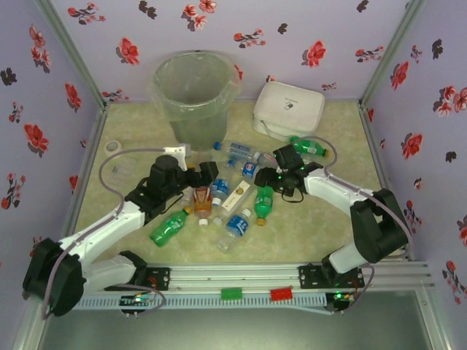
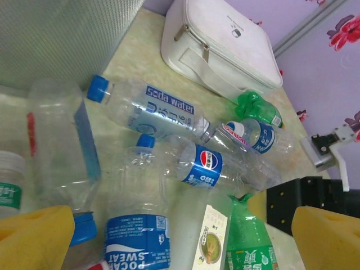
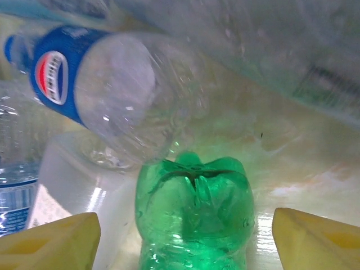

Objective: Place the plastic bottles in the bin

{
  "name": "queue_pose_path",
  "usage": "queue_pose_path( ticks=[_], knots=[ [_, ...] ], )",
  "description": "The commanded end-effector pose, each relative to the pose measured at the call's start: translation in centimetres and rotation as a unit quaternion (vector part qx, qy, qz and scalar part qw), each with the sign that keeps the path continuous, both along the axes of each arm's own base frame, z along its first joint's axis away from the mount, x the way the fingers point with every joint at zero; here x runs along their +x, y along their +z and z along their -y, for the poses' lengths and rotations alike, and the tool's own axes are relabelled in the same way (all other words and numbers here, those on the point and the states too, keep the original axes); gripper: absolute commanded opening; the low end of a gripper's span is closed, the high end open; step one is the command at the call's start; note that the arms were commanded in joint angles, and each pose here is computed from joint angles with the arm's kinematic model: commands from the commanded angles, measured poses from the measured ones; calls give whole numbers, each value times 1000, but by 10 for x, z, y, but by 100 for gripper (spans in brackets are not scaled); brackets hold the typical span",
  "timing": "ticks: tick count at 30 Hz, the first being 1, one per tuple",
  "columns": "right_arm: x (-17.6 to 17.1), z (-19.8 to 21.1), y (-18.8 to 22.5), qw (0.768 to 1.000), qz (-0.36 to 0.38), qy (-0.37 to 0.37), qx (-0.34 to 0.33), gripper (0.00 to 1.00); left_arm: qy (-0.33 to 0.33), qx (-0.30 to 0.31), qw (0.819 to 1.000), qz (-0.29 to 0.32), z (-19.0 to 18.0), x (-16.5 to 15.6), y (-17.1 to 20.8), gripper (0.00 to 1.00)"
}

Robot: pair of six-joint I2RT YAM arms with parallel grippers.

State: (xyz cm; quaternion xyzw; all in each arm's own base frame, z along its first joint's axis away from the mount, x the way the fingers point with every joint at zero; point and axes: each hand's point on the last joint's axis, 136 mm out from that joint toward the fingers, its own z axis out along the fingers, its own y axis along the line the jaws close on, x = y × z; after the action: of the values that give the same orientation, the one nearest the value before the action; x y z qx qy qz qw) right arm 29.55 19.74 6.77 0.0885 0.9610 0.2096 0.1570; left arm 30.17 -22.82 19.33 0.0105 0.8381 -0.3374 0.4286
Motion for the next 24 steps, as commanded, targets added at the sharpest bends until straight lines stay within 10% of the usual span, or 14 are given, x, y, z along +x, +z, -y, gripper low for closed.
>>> queue_pose_path(
  ticks=[1, 24],
  knots=[
    [-8, -4, -13, 1000, -17, -15, 14, 77, 15, -33, 999, 26, 13, 17, 24, 99],
    [-13, 7, -18, 999, 5, -49, 23, 53, -17, -3, 1000, -3, 43, 19, 5, 100]
  ],
)
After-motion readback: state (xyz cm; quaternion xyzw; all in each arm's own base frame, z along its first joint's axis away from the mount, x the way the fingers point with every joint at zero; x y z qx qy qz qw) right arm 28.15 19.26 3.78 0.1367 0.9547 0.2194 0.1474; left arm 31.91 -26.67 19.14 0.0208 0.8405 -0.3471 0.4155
